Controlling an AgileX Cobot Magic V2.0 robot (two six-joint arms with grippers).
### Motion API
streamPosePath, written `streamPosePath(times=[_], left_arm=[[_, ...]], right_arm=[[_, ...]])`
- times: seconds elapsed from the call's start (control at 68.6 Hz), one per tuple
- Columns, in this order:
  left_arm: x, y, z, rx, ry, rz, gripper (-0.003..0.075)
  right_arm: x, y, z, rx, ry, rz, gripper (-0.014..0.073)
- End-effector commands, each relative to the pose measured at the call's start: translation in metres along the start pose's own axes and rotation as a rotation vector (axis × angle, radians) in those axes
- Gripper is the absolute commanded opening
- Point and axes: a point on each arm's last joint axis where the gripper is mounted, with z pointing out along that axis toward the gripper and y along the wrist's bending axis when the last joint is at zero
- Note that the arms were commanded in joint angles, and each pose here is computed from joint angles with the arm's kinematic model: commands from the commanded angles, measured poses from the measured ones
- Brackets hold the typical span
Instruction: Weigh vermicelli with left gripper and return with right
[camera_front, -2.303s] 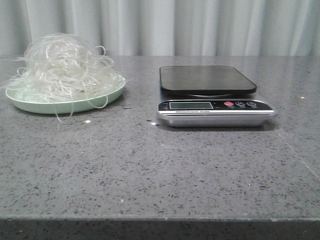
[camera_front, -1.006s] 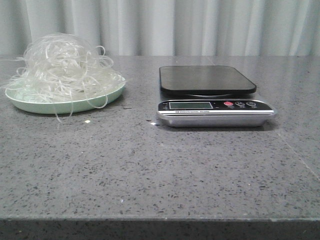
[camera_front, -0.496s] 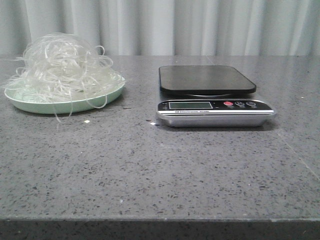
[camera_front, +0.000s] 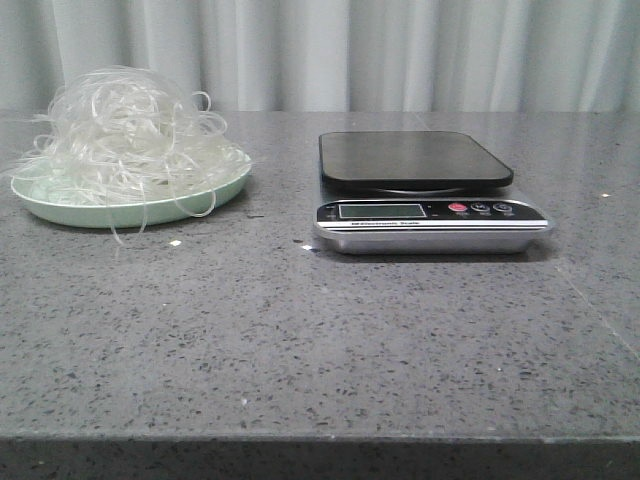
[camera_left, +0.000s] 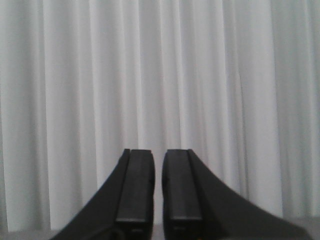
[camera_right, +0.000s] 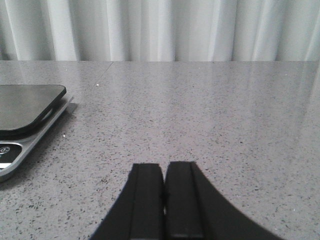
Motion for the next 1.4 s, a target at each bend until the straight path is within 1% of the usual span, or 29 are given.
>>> streamPosePath(times=[0.0,0.015,0.029,0.058,0.073,0.087,0.131,0.175,0.189,0.204,0.306,0.35,0.364,0.408,0.423,0.437,0.51,0.554,0.568,0.598,0.67,0.758,0.831,0.904,0.962,0.977,1.151,1.268,1.385], left_arm=[[-0.009,0.0,0.027,0.015,0.069,-0.004,0.0302],[-0.009,0.0,0.027,0.016,0.067,-0.004,0.0302],[-0.007,0.0,0.034,0.023,0.096,-0.005,0.0337],[-0.003,-0.001,0.041,0.033,0.122,-0.008,0.0369],[-0.003,-0.001,0.041,0.033,0.122,-0.008,0.0369],[0.001,-0.002,0.05,0.042,0.157,-0.009,0.0405],[0.005,-0.003,0.057,0.051,0.186,-0.011,0.043],[0.014,-0.006,0.07,0.074,0.254,-0.018,0.0465],[0.014,-0.006,0.07,0.074,0.254,-0.018,0.0465],[0.019,-0.007,0.076,0.083,0.289,-0.02,0.0475],[0.035,-0.014,0.096,0.125,0.418,-0.029,0.0496],[0.044,-0.019,0.108,0.156,0.499,-0.035,0.0506],[0.043,-0.02,0.108,0.16,0.496,-0.037,0.0506],[0.052,-0.026,0.12,0.191,0.574,-0.046,0.0521],[0.051,-0.027,0.12,0.194,0.57,-0.046,0.0521],[0.055,-0.03,0.126,0.208,0.607,-0.046,0.0533],[0.062,-0.038,0.139,0.247,0.674,-0.039,0.0564],[0.068,-0.046,0.152,0.278,0.739,-0.032,0.0601],[0.066,-0.047,0.152,0.282,0.733,-0.03,0.0601],[0.071,-0.052,0.16,0.299,0.777,-0.025,0.0623],[0.076,-0.064,0.176,0.356,0.831,0.006,0.0654],[0.084,-0.077,0.191,0.42,0.887,0.035,0.0662],[0.089,-0.089,0.206,0.468,0.93,0.022,0.0662],[0.095,-0.096,0.22,0.503,0.964,0.044,0.0662],[0.099,-0.099,0.229,0.512,0.991,0.05,0.0662],[0.105,-0.101,0.232,0.514,1.01,0.051,0.0662],[0.125,-0.111,0.257,0.523,1.07,0.057,0.0662],[0.144,-0.12,0.268,0.536,1.116,0.018,0.0662],[0.163,-0.125,0.273,0.539,1.164,0.013,0.0662]], right_arm=[[-0.012,0.0,-0.002,0.008,-0.111,-0.001,0.0151],[-0.012,0.0,-0.002,0.008,-0.111,-0.001,0.0151],[-0.012,0.0,-0.002,0.008,-0.111,-0.001,0.0151],[-0.012,0.0,-0.002,0.008,-0.111,-0.001,0.0151],[-0.012,0.0,-0.002,0.008,-0.111,-0.001,0.0151],[-0.012,0.0,-0.002,0.008,-0.111,-0.001,0.0151],[-0.012,0.0,-0.002,0.008,-0.111,-0.001,0.0151],[-0.012,0.0,-0.002,0.008,-0.111,-0.001,0.0151],[-0.012,0.0,-0.002,0.008,-0.111,-0.001,0.0151],[-0.012,0.0,-0.002,0.008,-0.111,-0.001,0.0151],[-0.012,0.0,-0.002,0.008,-0.111,-0.001,0.0151],[-0.012,0.0,-0.002,0.008,-0.111,-0.001,0.0151],[-0.012,0.0,-0.002,0.008,-0.111,-0.001,0.0151],[-0.012,0.0,-0.002,0.008,-0.111,-0.001,0.0151],[-0.012,0.0,-0.002,0.008,-0.111,-0.001,0.0151],[-0.012,0.0,-0.002,0.008,-0.111,-0.001,0.0151],[-0.012,0.0,-0.002,0.008,-0.111,-0.001,0.0151],[-0.012,0.0,-0.002,0.008,-0.111,0.0,0.0151],[-0.012,0.0,-0.002,0.008,-0.111,0.001,0.0151],[-0.012,0.0,-0.002,0.008,-0.111,0.001,0.0151],[-0.012,0.0,-0.002,0.008,-0.111,0.01,0.0151],[-0.012,0.0,-0.002,0.007,-0.111,0.014,0.0151],[-0.012,0.0,-0.002,0.007,-0.111,0.014,0.0151],[-0.012,0.0,-0.002,0.007,-0.111,0.014,0.0151],[-0.012,0.0,-0.002,0.007,-0.111,0.014,0.0151],[-0.012,0.0,-0.002,0.007,-0.111,0.014,0.0151],[-0.012,0.0,-0.002,0.007,-0.111,0.014,0.0151],[-0.012,0.0,-0.002,0.007,-0.111,0.014,0.0151],[-0.012,0.0,-0.002,0.007,-0.111,0.014,0.0151]])
